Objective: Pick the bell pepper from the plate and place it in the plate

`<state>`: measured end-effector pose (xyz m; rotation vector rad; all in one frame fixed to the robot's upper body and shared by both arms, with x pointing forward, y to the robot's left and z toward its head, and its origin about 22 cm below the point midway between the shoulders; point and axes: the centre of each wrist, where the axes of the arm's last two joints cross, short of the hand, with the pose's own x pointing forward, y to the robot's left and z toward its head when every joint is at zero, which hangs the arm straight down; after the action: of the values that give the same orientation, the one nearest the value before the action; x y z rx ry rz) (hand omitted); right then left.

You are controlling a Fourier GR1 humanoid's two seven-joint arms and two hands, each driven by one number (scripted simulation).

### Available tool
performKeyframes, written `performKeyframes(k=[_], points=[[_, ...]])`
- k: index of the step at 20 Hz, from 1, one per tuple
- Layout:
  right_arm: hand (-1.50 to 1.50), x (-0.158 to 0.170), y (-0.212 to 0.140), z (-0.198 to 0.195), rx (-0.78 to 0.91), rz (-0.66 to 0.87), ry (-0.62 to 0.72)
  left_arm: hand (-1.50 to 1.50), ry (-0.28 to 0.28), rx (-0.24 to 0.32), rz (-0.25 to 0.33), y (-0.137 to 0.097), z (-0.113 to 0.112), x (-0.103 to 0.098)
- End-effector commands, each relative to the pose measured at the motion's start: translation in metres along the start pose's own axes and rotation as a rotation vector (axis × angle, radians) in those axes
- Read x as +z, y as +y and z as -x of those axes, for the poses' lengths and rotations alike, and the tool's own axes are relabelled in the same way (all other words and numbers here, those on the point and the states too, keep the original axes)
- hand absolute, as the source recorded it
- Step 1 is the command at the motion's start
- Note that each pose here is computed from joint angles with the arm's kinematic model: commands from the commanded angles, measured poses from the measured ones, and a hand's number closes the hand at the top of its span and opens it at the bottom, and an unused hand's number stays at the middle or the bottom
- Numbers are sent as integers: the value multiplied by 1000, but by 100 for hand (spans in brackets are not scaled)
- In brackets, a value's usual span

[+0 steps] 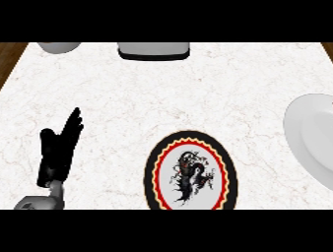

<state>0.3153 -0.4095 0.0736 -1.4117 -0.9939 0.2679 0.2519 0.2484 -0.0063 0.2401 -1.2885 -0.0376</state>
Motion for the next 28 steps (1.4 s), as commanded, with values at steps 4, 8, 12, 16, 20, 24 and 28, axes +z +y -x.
performKeyframes(k=[4, 8, 12, 16, 20, 24, 28], points=[[150, -10, 25, 40, 9, -214, 46, 0, 1, -6, 3, 5, 5, 11], [150, -5, 39, 67, 47, -392, 94, 0, 4, -6, -2, -3, -6, 4], [-150, -26, 23, 73, -2, -469, 39, 0, -5, 4, 14, 9, 19, 1], [-150, -18, 29, 69, -158, -397, -87, 0, 5, 11, -5, 9, 3, 2], [-150, -19, 18, 73, -499, -256, -168, 0, 20, 14, -32, 4, 12, 5], [-150, -27, 2, 94, -758, -158, -108, 0, 17, 24, -20, 1, 5, 2], [-150, -6, -2, 139, -825, -191, -127, 0, 13, 14, -16, 2, 10, 3]])
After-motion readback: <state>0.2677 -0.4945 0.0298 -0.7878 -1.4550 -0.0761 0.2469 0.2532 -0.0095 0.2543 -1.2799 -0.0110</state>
